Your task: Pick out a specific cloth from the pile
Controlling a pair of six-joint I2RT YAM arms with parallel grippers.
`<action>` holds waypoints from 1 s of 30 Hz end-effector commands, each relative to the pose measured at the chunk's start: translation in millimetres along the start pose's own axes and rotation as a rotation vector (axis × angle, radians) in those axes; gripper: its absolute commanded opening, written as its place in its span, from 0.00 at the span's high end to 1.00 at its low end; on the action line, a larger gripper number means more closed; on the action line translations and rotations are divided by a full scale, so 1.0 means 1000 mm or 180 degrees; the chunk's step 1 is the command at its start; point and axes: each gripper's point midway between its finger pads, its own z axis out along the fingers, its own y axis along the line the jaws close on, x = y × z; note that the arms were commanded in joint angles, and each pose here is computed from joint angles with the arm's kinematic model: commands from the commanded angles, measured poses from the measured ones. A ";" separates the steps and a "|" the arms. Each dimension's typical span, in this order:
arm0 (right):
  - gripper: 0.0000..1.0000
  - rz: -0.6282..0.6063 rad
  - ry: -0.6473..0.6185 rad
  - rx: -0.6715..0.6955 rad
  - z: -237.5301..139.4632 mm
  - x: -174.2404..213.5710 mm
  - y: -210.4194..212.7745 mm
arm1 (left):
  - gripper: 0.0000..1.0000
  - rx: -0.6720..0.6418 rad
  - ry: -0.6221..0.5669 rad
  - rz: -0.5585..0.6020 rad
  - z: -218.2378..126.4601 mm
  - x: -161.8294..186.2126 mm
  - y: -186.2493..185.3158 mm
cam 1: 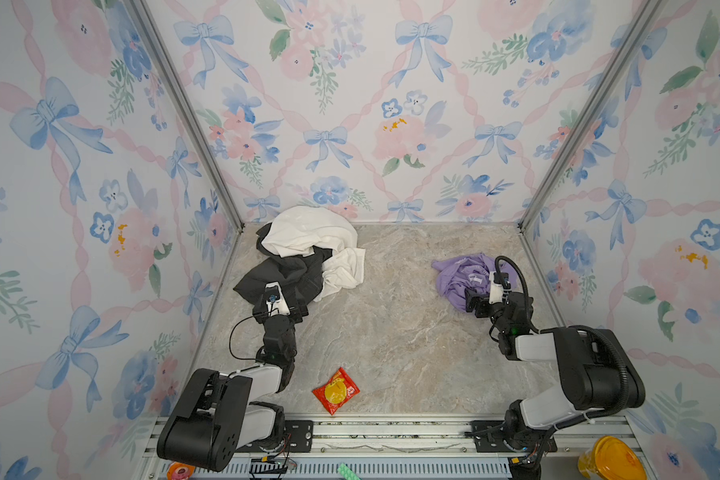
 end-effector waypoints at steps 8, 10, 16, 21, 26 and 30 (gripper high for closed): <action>0.03 -0.0083 -0.0115 -0.0029 0.001 -0.011 0.004 | 0.02 -0.0003 -0.0077 -0.0027 0.017 0.000 0.002; 0.03 -0.0079 -0.0116 -0.0024 0.001 -0.011 0.003 | 0.02 -0.0026 -0.0070 -0.0072 0.019 0.003 0.005; 0.03 -0.0087 -0.0114 -0.0025 0.002 -0.012 0.004 | 0.02 0.0182 -0.0032 0.0021 0.025 0.015 -0.006; 0.03 -0.0088 -0.0106 -0.0014 0.002 -0.011 0.003 | 0.02 0.0183 -0.0029 0.0026 0.026 0.015 -0.007; 0.03 -0.0098 -0.0109 -0.0010 0.002 -0.012 0.003 | 0.02 0.0170 -0.0030 0.0032 0.025 0.015 -0.006; 0.03 -0.0105 -0.0105 -0.0007 0.002 -0.011 0.004 | 0.02 0.0174 -0.0035 0.0060 0.025 0.015 -0.008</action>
